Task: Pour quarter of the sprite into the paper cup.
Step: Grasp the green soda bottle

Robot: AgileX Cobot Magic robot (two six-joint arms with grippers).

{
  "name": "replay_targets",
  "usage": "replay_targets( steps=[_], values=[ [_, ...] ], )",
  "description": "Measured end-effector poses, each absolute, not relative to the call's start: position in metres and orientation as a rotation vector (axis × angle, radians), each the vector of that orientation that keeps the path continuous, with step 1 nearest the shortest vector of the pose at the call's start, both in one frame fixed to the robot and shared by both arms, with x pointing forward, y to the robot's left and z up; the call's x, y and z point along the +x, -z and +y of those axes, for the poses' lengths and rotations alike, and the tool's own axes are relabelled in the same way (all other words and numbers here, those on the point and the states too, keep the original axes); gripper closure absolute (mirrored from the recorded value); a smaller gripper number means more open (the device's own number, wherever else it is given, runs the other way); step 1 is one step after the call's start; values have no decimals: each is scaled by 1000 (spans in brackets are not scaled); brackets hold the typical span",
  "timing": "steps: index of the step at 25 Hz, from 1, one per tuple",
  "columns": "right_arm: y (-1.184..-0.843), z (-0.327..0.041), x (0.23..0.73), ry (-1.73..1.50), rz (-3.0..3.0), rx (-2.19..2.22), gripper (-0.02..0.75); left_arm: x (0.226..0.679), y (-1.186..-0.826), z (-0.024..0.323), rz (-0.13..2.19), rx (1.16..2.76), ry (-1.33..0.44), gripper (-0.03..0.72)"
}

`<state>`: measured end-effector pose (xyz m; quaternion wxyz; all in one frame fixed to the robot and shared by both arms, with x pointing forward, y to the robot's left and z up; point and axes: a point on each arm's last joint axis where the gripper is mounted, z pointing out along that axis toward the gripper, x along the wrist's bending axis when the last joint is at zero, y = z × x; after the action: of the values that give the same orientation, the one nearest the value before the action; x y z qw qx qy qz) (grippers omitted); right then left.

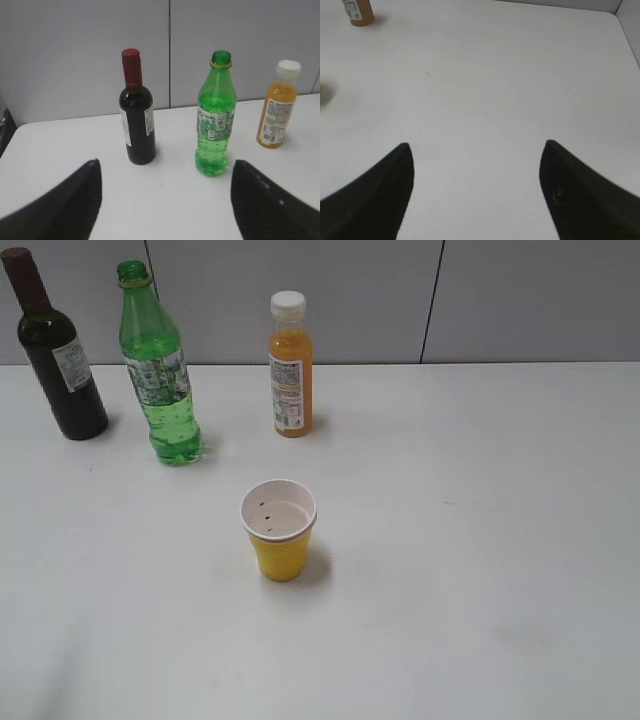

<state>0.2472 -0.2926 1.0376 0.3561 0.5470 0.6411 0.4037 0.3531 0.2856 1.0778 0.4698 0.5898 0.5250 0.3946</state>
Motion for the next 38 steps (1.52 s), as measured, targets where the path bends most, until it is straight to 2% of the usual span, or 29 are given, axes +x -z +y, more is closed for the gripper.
replay_targets(
  steps=[7,15,21,25,31,38],
  values=[
    [-1038,-293,247,-1042,1657,1413,146,391,-1039,284,1314,1435,-993,93],
    [-1037,-293,247,-1041,1657,1414,146,427,-1021,282,1310,1415,-1035,96],
    [-1037,-293,247,-1041,1657,1414,146,446,-1006,261,1196,1474,-1013,96],
    [-1037,-293,247,-1041,1658,1414,146,459,-984,251,1195,1532,-978,96],
    [-1037,-293,247,-1041,1658,1414,146,477,-961,248,1178,1510,-1008,95],
    [-1037,-293,247,-1041,1658,1414,146,503,-935,241,1246,1539,-952,29]
  ],
)
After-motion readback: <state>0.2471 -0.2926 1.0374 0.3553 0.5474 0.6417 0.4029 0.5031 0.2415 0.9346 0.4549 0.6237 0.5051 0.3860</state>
